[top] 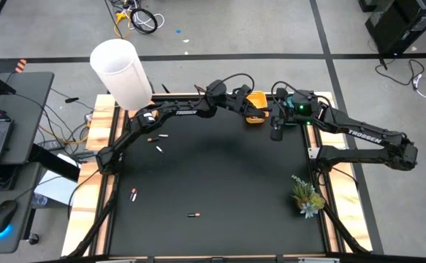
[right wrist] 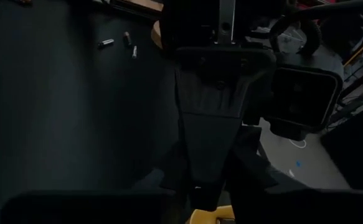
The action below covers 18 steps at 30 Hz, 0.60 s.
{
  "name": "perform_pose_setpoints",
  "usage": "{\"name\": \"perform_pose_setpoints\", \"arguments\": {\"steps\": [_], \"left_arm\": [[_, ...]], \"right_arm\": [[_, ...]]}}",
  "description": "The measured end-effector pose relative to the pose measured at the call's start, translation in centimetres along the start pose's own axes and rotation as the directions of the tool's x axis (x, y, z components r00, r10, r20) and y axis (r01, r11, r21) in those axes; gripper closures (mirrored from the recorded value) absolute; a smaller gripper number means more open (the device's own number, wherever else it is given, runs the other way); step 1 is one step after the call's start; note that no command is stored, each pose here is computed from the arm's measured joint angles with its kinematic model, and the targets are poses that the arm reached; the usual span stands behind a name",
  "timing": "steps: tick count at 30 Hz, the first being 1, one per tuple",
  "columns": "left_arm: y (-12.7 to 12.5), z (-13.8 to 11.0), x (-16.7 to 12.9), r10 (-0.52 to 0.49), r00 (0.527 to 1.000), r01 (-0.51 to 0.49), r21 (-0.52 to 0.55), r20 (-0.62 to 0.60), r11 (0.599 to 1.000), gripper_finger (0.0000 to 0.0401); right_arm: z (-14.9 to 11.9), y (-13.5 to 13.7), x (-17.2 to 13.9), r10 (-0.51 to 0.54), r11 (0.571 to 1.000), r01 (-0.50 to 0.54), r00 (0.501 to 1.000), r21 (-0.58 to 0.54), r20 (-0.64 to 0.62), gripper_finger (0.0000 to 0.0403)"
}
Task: Sort batteries
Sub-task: Put the silver battery into the blue bin
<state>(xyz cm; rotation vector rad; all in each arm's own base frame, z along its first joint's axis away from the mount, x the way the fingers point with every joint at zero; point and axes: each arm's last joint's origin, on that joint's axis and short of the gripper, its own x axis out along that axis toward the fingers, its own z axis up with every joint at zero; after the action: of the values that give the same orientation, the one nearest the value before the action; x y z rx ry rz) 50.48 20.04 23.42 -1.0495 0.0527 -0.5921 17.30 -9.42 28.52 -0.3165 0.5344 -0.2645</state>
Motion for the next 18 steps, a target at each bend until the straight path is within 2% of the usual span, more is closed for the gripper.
{"name": "perform_pose_setpoints", "arguments": {"steps": [5, 12, 18], "left_arm": [[0.0, -0.02, -0.02, -0.002, 1.0, 0.002, 0.001, -0.009, 1.0, 0.0325], [-0.14, -0.05, 0.0, -0.015, 0.999, 0.016, 0.023, -0.028, 1.0, 0.0258], [-0.12, 0.13, -0.22, -0.015, 0.999, 0.016, 0.025, -0.031, 1.0, 0.0246]], "right_arm": [[-0.01, 0.01, 0.0, 0.002, 1.0, -0.002, 1.0, 0.003, 0.0, 0.032], [-0.03, 0.05, 0.0, 0.011, 1.0, -0.011, 1.0, 0.016, 0.0, 0.0327], [-0.02, 0.02, 0.02, 0.008, 1.0, -0.008, 1.0, 0.016, 0.002, 0.0348]]}}
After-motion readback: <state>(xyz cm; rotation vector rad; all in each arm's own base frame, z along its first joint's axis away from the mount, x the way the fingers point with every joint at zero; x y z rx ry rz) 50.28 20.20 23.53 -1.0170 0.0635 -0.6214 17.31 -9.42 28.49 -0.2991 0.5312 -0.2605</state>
